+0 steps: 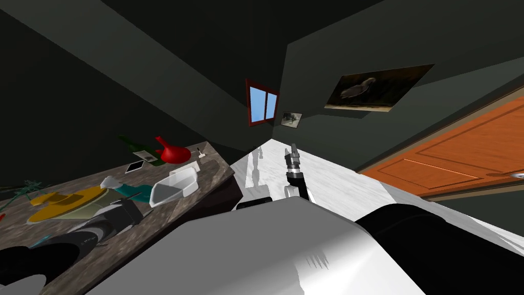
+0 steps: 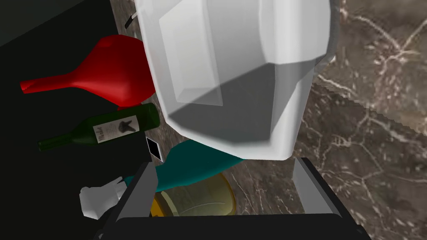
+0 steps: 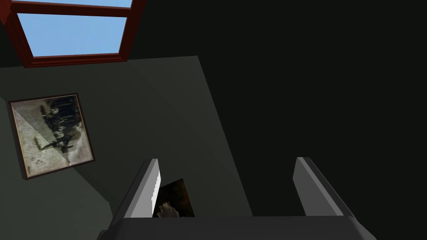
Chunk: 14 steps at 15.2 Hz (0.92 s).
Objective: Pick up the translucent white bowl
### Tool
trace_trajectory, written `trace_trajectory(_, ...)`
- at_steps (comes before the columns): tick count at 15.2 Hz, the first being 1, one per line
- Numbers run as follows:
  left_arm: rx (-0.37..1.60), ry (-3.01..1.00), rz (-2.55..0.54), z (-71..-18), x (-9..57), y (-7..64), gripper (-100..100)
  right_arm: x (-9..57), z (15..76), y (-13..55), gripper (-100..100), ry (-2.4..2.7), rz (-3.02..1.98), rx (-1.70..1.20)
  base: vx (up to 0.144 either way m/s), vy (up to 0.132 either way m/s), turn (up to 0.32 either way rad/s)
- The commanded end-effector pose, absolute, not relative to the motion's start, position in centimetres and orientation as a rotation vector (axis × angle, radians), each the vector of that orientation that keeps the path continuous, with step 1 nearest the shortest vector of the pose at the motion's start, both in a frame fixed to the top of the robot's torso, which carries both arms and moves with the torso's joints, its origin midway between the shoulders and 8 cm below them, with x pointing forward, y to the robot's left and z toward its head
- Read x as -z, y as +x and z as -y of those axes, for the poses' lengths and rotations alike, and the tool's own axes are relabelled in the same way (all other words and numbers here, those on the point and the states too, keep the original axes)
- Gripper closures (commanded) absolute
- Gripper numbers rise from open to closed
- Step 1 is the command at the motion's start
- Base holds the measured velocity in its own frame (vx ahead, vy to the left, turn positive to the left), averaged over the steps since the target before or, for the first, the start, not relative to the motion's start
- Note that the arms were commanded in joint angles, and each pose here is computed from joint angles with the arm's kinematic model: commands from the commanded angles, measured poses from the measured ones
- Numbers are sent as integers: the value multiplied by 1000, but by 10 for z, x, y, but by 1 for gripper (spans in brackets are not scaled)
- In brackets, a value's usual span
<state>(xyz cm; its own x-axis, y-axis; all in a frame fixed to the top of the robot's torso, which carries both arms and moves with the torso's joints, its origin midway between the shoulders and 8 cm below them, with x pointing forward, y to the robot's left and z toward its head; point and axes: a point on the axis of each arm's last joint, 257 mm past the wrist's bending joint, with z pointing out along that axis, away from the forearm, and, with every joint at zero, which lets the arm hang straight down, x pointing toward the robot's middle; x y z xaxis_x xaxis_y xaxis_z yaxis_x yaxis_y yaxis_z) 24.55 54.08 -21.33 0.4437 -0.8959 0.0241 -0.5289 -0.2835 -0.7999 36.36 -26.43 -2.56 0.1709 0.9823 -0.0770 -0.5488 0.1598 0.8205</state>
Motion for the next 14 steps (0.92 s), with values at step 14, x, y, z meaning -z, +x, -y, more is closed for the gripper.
trace_trajectory(14,467,-2252,-1169,-552,226,185,-100,26,264,364,0,746,-727,-1244,49,-46,-21)
